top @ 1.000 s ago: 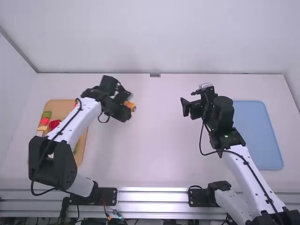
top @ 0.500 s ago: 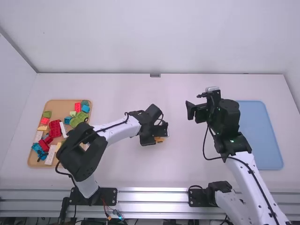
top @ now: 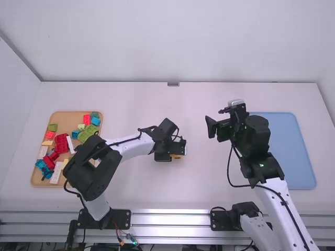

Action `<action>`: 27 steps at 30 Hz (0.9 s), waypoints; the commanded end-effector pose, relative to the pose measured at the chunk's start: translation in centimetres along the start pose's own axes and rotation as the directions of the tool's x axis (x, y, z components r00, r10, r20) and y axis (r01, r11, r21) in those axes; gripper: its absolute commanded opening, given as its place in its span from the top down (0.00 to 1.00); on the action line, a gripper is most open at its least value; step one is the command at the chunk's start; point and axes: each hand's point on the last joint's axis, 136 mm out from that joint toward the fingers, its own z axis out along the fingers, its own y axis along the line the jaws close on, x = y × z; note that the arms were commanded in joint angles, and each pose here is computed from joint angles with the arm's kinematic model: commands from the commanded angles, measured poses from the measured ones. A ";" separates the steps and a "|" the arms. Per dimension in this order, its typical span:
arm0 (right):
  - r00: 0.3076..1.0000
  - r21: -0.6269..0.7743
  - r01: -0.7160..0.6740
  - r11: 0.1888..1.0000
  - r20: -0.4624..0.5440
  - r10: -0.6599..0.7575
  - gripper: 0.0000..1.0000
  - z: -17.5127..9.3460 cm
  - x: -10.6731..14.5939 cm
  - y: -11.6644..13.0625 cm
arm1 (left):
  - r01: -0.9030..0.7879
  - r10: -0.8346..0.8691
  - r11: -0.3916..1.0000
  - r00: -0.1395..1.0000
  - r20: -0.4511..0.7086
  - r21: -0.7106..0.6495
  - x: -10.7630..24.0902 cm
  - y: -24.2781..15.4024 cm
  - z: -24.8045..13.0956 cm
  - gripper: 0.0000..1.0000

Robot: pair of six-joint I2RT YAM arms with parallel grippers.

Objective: Assemble lego blocks to make yellow taxi

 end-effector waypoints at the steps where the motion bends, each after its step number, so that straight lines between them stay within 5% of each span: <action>1: 1.000 -0.005 0.004 1.000 0.031 -0.003 0.01 0.0 -1.6 0.1 | 0.015 -0.016 1.000 0.999 0.037 0.023 0.4 0.3 0.1 0.93; 8: 1.000 -0.004 0.001 1.000 0.022 -0.001 0.01 0.6 -1.4 -0.1 | 0.006 -0.028 0.991 0.986 0.165 0.131 -0.1 0.4 -1.3 0.83; 18: 1.000 -0.004 -0.006 1.000 0.019 0.007 0.01 1.2 -1.3 -0.2 | 0.009 -0.038 0.987 0.983 0.179 0.160 -0.2 0.4 0.1 0.84; 27: 1.000 -0.007 -0.005 1.000 0.020 0.005 0.01 1.3 -1.3 -0.1 | 0.049 -0.079 0.982 0.984 0.159 0.180 -0.6 0.5 1.3 0.74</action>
